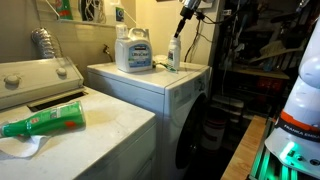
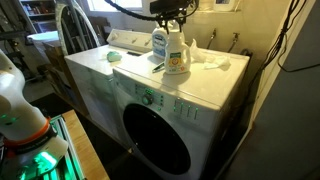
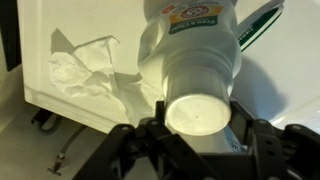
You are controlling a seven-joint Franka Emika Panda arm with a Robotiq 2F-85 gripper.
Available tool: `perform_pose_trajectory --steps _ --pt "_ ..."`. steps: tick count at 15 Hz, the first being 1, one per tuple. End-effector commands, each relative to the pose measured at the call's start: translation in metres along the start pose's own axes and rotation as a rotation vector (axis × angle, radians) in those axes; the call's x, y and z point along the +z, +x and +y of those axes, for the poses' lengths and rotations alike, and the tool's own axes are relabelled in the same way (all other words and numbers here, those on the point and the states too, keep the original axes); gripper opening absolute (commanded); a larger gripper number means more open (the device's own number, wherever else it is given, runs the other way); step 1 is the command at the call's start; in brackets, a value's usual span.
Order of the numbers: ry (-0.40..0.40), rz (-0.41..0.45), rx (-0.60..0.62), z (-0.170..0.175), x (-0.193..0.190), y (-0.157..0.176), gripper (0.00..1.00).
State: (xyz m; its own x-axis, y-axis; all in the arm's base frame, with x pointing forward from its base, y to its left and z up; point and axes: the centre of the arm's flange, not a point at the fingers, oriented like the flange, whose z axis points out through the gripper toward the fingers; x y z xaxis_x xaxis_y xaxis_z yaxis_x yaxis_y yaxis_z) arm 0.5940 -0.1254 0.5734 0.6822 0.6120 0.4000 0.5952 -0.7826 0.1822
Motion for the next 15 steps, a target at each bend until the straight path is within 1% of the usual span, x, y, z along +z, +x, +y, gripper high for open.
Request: perform_pose_trajectory --steps 1,5,10,12,13,14,15 --pt "0.05 0.038 -0.115 0.025 -0.028 -0.005 0.39" --pt "0.079 0.034 -0.204 0.04 -0.031 -0.007 0.39" --pt "0.104 0.101 -0.322 0.051 -0.047 0.014 0.39" --pt "0.111 0.097 -0.328 0.052 -0.047 0.02 0.39" --pt "0.129 0.062 -0.286 0.054 -0.048 0.022 0.53" --pt "0.138 0.051 -0.265 0.054 -0.047 0.023 0.88" --pt "0.142 0.039 -0.246 0.054 -0.045 0.023 0.82"
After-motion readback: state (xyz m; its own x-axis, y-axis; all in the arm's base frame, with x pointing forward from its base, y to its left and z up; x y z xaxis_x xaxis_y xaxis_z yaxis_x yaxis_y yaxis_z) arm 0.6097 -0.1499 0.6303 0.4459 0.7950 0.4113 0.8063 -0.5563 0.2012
